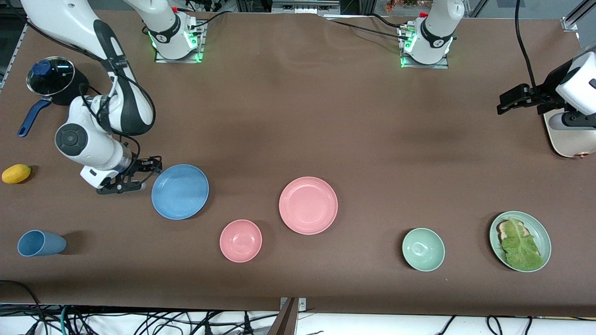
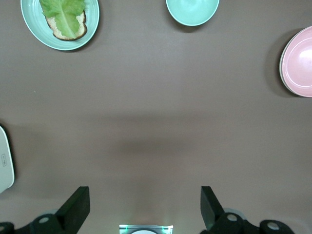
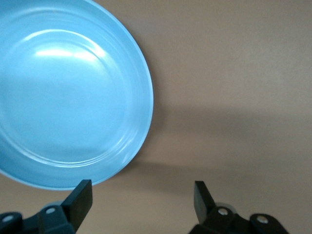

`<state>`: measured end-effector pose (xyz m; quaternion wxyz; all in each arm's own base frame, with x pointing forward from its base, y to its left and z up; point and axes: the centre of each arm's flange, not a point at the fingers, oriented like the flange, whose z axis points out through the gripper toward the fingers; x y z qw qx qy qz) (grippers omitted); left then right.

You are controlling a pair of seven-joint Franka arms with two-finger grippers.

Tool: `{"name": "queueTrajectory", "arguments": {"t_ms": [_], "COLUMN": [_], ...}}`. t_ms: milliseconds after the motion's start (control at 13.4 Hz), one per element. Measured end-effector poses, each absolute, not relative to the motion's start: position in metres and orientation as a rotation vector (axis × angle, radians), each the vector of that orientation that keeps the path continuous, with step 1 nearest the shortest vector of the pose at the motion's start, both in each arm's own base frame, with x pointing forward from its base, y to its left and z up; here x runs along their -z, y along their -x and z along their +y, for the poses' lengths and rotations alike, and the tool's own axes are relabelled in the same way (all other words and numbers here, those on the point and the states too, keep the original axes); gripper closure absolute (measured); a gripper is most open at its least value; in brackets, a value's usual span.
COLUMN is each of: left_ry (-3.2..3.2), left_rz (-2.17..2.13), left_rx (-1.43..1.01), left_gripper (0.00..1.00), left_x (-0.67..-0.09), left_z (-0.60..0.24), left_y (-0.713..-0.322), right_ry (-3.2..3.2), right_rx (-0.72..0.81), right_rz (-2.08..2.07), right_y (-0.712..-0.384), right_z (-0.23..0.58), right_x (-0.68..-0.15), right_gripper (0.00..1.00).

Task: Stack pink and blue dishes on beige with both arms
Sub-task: 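Move the right gripper down to the rim of the blue plate, then close the right gripper on the blue plate's rim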

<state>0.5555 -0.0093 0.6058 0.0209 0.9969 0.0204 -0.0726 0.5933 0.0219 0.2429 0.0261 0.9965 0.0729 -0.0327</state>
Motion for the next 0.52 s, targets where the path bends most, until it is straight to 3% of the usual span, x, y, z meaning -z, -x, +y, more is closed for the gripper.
{"name": "queueTrajectory", "arguments": {"t_ms": [224, 523], "left_ry": [-3.054, -3.05], "left_rz": [0.098, 0.101], "left_rx": [0.236, 0.237], "left_gripper": [0.0, 0.0], "left_x": [-0.601, -0.6], "left_z": [0.001, 0.002], "left_y": [-0.558, -0.559], "right_ry": [-3.08, -3.093], "right_rx": [0.059, 0.016], "right_rz": [0.202, 0.161], "right_y": [-0.597, -0.624], "right_z": [0.012, 0.007], "right_x": [-0.229, -0.221], "right_gripper": [0.19, 0.19]}}
